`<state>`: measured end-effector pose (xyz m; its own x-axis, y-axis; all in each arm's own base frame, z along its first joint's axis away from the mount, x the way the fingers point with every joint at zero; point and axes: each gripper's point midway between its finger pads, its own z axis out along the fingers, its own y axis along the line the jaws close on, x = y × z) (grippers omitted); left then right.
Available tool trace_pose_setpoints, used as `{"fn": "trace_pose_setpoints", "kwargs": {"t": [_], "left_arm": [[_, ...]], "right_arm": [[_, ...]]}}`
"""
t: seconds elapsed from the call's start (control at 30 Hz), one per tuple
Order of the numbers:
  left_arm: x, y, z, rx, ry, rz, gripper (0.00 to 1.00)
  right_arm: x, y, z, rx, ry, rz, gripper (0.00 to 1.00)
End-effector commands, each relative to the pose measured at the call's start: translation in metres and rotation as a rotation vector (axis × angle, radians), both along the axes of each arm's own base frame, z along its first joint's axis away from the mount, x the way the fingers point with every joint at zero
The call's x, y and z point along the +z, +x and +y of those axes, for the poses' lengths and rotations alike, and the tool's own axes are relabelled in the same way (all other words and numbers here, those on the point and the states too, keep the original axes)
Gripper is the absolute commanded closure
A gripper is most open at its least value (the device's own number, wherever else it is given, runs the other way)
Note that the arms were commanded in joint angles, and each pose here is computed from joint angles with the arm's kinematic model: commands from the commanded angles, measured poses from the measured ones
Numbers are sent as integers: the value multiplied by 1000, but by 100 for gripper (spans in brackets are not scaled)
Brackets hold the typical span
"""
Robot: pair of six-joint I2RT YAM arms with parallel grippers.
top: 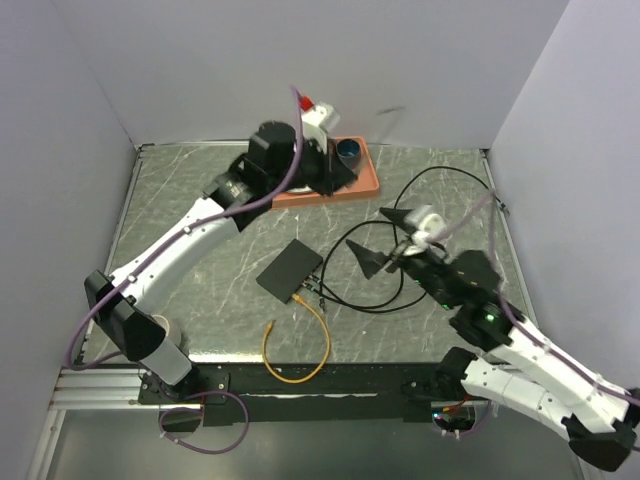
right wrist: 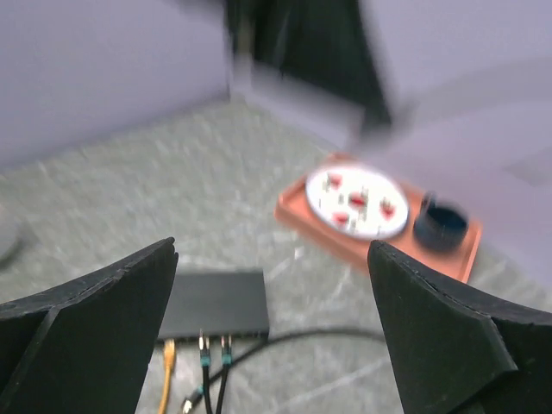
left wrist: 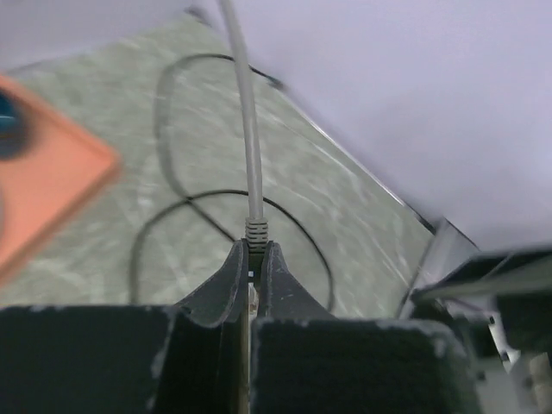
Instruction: Insert the plug into the switch port
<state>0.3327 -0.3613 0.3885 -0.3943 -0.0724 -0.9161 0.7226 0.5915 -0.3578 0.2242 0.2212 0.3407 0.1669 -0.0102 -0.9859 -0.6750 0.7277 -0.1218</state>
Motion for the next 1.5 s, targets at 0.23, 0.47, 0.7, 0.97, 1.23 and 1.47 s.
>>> {"fn": "trace_pose_setpoints", "kwargs": {"t": [0.23,0.47,0.7,0.97,1.23,1.47], "left_arm": [[-150,-74,-1,-405,60,341,99],[-211,-127,14,-608,71,525,99],[-197,-139,30,-646,91,507,99],[-178,-151,42,-714,61,501,99],[-163,-159,44,-767,36,478,99],[-155,-158,45,-753,41,458,99]], "right_arm": [[29,-51,-2,211,-37,-85,1],[-24,-33,18,235,-204,-15,1],[-56,-35,31,322,-330,20,1],[-68,-54,42,457,-356,18,1],[-88,-63,59,588,-415,87,1],[-106,-61,66,617,-452,167,8]]}}
